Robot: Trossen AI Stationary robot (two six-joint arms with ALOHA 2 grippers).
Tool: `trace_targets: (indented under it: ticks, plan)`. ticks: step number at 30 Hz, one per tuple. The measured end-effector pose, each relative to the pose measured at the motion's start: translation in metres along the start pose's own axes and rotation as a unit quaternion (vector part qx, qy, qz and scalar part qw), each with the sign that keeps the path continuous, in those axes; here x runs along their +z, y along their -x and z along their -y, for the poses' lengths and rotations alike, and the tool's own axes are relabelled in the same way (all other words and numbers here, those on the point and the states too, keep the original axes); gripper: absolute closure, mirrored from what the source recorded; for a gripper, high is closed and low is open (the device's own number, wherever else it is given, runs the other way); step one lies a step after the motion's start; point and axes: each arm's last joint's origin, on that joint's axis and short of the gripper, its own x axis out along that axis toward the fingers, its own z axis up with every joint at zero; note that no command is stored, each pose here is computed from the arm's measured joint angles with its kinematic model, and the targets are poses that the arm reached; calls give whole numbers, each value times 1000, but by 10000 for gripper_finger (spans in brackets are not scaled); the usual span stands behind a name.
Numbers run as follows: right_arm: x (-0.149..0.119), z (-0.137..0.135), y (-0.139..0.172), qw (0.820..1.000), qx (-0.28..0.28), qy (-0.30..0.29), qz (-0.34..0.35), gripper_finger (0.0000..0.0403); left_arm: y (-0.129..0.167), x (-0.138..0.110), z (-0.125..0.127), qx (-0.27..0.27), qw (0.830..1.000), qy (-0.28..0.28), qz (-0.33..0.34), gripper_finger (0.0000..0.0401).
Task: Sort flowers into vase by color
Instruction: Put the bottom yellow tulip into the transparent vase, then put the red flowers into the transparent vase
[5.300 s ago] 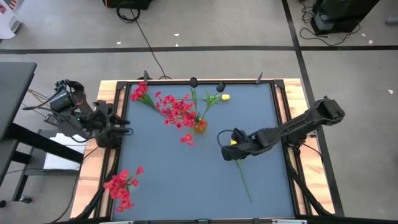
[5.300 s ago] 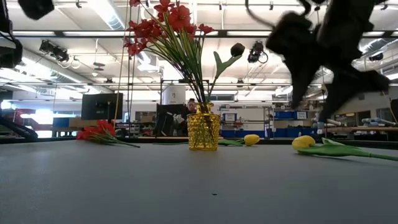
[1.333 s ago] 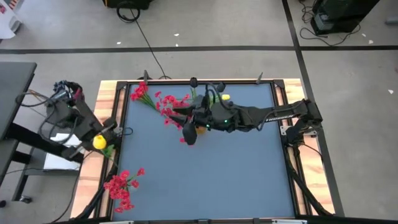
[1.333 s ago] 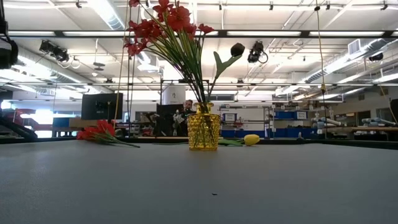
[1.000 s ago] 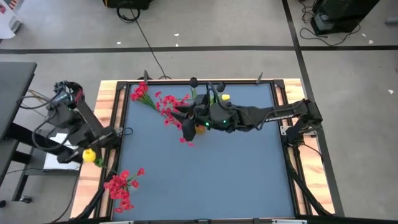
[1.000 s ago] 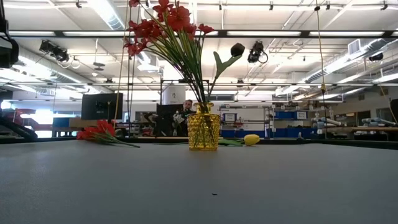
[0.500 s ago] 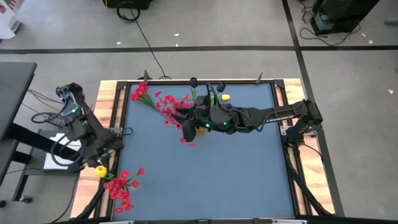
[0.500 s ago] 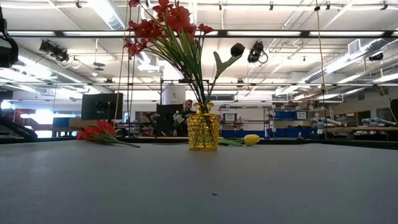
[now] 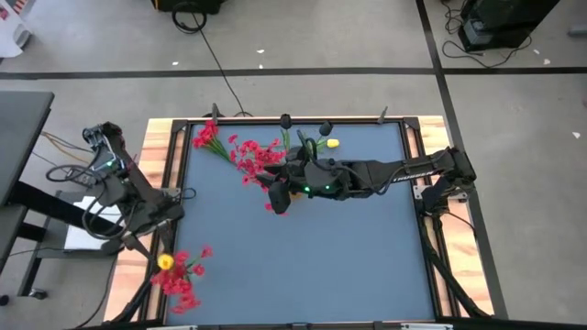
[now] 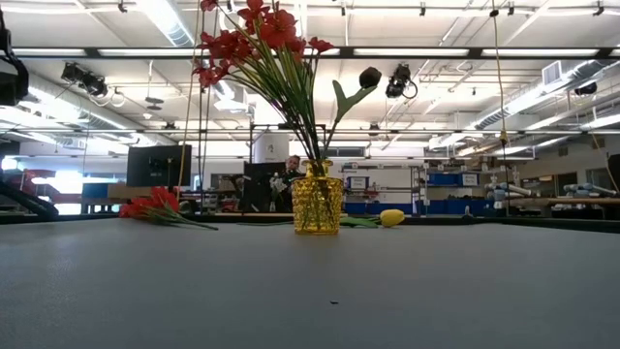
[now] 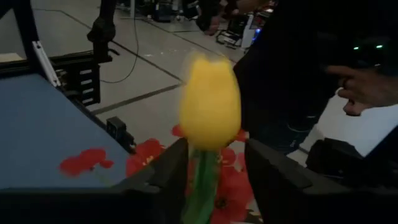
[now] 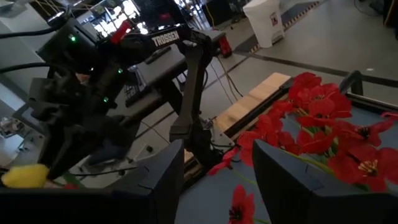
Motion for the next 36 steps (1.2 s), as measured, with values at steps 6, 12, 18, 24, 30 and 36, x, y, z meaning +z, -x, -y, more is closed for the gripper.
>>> trace_targets:
  ticks: [6, 12, 18, 24, 30, 36]
  plan:
    - [0, 0, 0, 1000, 2, 3, -3, 206, 5, 6, 2, -8, 1000, 0, -1, 204]
    - [-2, 1, 0, 1000, -3, 9, -11, 206, 34, 37, 7, 50, 998, -19, 39, 202]
    - [-8, 6, 1, 998, -41, -35, -28, 206, 74, 56, 0, 291, 953, 26, 74, 203]
    - [-18, 24, 22, 980, -168, -67, -78, 206, 94, 46, -9, 470, 860, 155, 128, 213]
    - [-13, 47, 64, 949, -263, -22, -172, 207, 85, 21, -18, 544, 791, 240, 146, 224]
    - [-1, 74, 108, 897, -364, 44, -246, 207, 62, -8, -31, 591, 722, 312, 179, 225]
